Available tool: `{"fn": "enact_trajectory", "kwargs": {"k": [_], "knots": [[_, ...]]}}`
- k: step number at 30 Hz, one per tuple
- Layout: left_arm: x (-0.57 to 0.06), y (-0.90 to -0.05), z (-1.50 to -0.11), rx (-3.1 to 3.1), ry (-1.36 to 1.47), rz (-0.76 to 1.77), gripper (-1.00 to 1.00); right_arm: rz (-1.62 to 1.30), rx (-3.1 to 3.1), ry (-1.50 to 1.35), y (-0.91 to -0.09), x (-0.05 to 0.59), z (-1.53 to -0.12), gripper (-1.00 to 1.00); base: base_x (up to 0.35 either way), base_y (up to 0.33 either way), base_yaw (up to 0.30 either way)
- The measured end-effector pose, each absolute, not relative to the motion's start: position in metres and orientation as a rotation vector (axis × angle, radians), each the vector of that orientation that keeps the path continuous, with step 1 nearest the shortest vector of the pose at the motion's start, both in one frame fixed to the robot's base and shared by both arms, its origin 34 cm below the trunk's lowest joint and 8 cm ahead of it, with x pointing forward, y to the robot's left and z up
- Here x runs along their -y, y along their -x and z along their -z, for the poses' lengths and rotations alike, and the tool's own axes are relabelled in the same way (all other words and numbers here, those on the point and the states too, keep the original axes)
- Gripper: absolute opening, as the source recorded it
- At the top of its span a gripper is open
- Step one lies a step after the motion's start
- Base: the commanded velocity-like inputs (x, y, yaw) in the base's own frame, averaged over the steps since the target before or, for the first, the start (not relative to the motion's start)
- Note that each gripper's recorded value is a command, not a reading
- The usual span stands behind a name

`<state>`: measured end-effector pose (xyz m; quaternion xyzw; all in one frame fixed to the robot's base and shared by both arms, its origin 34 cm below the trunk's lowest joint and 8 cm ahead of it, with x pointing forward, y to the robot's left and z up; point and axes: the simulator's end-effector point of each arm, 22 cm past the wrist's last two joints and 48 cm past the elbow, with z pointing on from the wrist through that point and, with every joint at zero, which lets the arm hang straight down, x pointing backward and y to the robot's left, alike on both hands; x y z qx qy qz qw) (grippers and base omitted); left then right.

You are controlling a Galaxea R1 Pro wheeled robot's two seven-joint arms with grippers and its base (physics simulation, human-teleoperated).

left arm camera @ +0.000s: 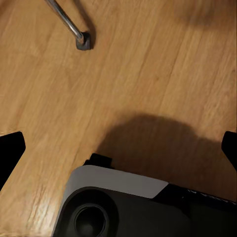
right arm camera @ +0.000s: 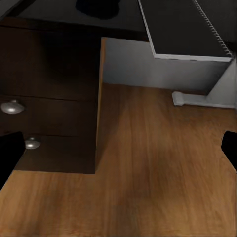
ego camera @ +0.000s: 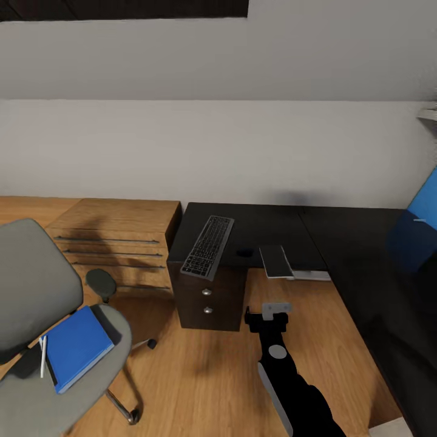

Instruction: In the bedroom, organize the workspace by keeping the computer under the desk, ensuring the monitor is on the desk, placing the keyboard on the desk next to the monitor, placing the mouse on the desk next to the keyboard, moving the folder from the swivel chair onto the desk next to the mouse, stacking the notebook on top of the folder with the pen on top of the notebook, and positioning the swivel chair next to the desk.

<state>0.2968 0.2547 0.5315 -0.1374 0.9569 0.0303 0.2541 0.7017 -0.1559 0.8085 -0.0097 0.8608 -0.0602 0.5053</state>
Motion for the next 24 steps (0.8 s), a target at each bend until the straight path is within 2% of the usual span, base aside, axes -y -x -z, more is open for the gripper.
{"fn": "enact_trajectory", "kwargs": {"k": [17, 24], "knots": [[-0.254, -0.295, -0.530, -2.611, 0.374, -0.080, 1.00, 0.167, -2.046, 0.079, -0.688, 0.153, -0.770, 1.00, -0.309, -0.142, 0.000], [-0.255, -0.298, -0.532, -2.592, 0.373, -0.084, 1.00, 0.165, -2.069, 0.094, -0.670, 0.153, -0.739, 1.00, -0.141, -0.108, 0.000]]}}
